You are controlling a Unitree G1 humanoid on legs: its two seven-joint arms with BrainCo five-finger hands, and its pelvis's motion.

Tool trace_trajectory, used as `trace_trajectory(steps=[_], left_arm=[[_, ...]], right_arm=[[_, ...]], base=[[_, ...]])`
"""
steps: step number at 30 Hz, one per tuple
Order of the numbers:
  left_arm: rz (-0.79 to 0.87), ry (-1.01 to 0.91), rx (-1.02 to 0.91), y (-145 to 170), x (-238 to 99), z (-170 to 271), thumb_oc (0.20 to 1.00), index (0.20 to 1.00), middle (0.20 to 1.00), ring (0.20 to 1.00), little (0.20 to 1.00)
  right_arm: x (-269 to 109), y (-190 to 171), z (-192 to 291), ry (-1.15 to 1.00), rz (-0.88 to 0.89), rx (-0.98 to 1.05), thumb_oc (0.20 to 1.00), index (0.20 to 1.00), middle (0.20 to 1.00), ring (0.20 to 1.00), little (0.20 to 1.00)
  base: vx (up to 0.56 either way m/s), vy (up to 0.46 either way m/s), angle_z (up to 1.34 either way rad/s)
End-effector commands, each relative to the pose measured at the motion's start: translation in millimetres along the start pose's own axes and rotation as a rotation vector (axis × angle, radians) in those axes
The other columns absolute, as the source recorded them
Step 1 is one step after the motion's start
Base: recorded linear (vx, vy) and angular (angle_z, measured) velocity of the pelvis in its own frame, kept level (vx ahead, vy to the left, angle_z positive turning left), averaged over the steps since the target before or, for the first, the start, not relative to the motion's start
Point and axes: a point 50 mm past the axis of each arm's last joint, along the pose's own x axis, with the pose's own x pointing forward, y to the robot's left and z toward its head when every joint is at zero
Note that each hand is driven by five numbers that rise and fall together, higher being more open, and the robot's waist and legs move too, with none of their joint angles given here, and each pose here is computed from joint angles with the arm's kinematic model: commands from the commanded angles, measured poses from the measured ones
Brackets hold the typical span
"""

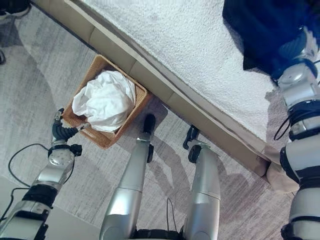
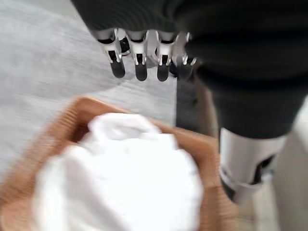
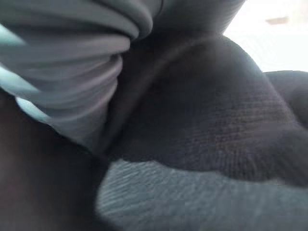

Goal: Pick up clothes into the bucket

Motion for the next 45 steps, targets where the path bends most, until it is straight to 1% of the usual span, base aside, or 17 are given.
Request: trace_trajectory(steps=[1,2,3,6,14,16,20,21,22,23,24,25,30,36,39,41,45], left_arm=[[-0.021,-0.013,-0.122,-0.8,-12.6,-2.9,1.0,1.0,1.0,1.0,1.0],[-0.074,-0.066,-0.156,-7.1,-16.1,8.8,1.0,1.0,1.0,1.0,1.0],[-0.076,-0.065,-0.155,-7.0,-16.5,8.4,1.0,1.0,1.0,1.0,1.0],[-0.155,-0.165,-0.161,-11.9,-18.4,30.5,1.0,1.0,1.0,1.0,1.0],[-0.271,-0.524,-0.06,-7.1,-16.0,107.9,1.0,1.0,1.0,1.0,1.0],[-0.319,-0.617,-0.034,-9.2,-16.0,129.6,1.0,1.0,1.0,1.0,1.0],[-0.375,-0.674,-0.015,-16.3,-21.3,140.1,1.0,1.0,1.0,1.0,1.0],[-0.395,-0.702,0.003,-19.1,-23.1,145.6,1.0,1.0,1.0,1.0,1.0],[-0.432,-0.766,0.069,-26.4,-27.4,156.3,1.0,1.0,1.0,1.0,1.0],[-0.432,-0.767,0.069,-26.6,-27.4,156.6,1.0,1.0,1.0,1.0,1.0],[-0.459,-0.835,0.125,-32.7,-31.7,168.3,1.0,1.0,1.0,1.0,1.0],[-0.459,-0.835,0.125,-32.8,-31.7,168.3,1.0,1.0,1.0,1.0,1.0],[-0.592,-0.894,0.155,-62.7,-42.9,180.5,1.0,1.0,1.0,1.0,1.0],[-0.717,-0.916,0.109,-87.6,-55.7,190.1,1.0,1.0,1.0,1.0,1.0],[-0.822,-0.875,0.035,-104.6,-63.5,189.6,1.0,1.0,1.0,1.0,1.0],[-0.932,-0.823,-0.039,-118.8,-70.8,188.8,1.0,1.0,1.0,1.0,1.0],[-1.146,-0.655,-0.21,-144.3,-86.8,180.5,1.0,1.0,1.0,1.0,1.0]], right_arm=[[-3.2,-17.1,16.0,-0.142,-0.027,0.054,0.2,0.2,0.2,0.2,0.2],[-7.9,-17.4,26.1,-0.208,-0.006,0.103,0.2,0.2,0.2,0.2,0.2],[-8.4,-17.0,25.2,-0.206,-0.005,0.103,0.2,0.2,0.2,0.2,0.2],[-16.6,-16.2,38.7,-0.294,0.045,0.153,0.2,0.2,0.2,0.2,0.2],[-42.4,-17.9,73.1,-0.504,0.186,0.281,0.2,0.2,0.2,0.2,0.2],[-54.6,-13.4,88.0,-0.587,0.266,0.315,0.2,0.2,0.2,0.2,0.2],[-69.5,-5.2,99.0,-0.658,0.369,0.33,0.2,0.2,0.2,0.2,0.2],[-74.9,-1.3,103.1,-0.682,0.409,0.339,0.2,0.2,0.2,0.2,0.2],[-82.8,1.1,108.9,-0.719,0.466,0.335,0.2,0.2,0.2,0.2,0.2],[-82.8,0.8,108.8,-0.719,0.465,0.335,0.2,0.2,0.2,0.2,0.2],[-90.0,1.6,116.3,-0.764,0.505,0.327,0.2,0.2,0.2,0.2,0.2],[-90.0,1.6,116.2,-0.763,0.505,0.327,0.2,0.2,0.2,0.2,0.2],[-108.7,7.2,137.1,-0.865,0.633,0.367,0.2,0.2,0.2,0.2,0.2],[-120.0,11.0,143.1,-0.909,0.664,0.402,0.2,0.2,0.2,0.2,0.2],[-123.8,14.6,145.4,-0.918,0.68,0.414,0.2,0.2,0.2,0.2,0.2],[-126.0,18.7,145.9,-0.913,0.701,0.434,0.2,0.2,0.2,0.2,0.2],[-131.5,23.6,148.9,-0.917,0.729,0.487,0.2,0.2,0.2,0.2,0.2]], base=[[-0.05,0.003,-0.07],[-0.04,0.001,-0.07],[-0.03,0.001,-0.05],[-0.01,0.017,-0.09],[-0.02,0.042,-0.16],[0.05,0.036,-0.18],[0.06,0.016,-0.15],[0.13,0.005,-0.28],[0.1,-0.001,-0.27],[0.13,0.005,-0.34],[0.06,0.011,-0.24],[0.1,0.022,-0.13],[0.08,0.024,-0.2],[0.08,-0.002,-0.15],[0.08,-0.012,0.01],[0.08,-0.015,-0.01],[0.08,-0.015,0.0]])
